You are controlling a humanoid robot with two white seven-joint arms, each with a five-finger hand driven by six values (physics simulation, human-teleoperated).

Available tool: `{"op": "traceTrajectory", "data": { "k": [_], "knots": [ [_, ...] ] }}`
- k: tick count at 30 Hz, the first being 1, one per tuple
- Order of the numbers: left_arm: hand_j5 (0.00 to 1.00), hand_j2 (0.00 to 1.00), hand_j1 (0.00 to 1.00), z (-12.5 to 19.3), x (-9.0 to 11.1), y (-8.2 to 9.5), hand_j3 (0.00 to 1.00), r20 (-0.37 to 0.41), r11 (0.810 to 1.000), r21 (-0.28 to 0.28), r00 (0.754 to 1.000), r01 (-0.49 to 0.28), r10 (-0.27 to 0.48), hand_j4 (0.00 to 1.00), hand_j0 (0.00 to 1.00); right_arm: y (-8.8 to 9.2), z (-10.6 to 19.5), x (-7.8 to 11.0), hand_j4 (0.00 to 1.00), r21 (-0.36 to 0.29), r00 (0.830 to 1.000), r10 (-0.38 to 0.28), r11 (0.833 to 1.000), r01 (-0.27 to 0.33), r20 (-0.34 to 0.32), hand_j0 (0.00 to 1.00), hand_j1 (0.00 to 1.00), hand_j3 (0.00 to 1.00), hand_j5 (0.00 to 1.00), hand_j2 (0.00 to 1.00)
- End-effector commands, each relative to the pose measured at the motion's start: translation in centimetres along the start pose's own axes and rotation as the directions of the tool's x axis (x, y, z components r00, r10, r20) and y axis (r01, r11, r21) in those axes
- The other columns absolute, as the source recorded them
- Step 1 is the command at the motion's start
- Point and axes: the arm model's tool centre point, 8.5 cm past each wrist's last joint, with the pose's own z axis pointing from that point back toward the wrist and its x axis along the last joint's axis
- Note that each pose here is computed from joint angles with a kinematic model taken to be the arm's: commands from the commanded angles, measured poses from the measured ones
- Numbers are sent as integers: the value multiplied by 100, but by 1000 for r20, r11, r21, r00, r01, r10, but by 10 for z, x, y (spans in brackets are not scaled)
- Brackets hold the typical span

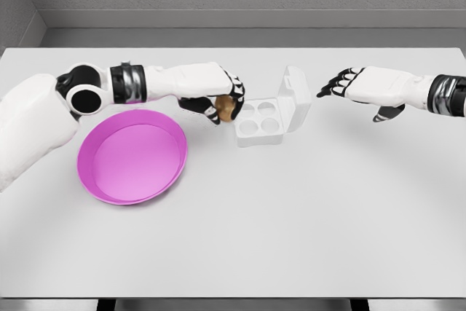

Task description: Pack egg into the box and close the box lid

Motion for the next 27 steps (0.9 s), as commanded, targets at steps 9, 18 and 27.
{"op": "traceTrajectory", "data": {
  "k": [9,18,27],
  "knots": [
    [30,30,30,-44,-26,-26,30,-67,990,-10,988,-138,137,30,30,-1,1,-1,100,-4,1000,-4,1000,4,-2,100,100,100,100,100],
    [36,36,36,-45,-24,-27,36,-63,991,-17,989,-133,132,36,36,0,1,0,100,-3,1000,-4,1000,4,-1,100,100,100,100,100],
    [56,56,56,-46,-24,-29,56,-62,991,-18,989,-136,134,56,56,-1,1,-1,100,-3,1000,-3,1000,3,-3,100,100,100,100,100]
  ]
}}
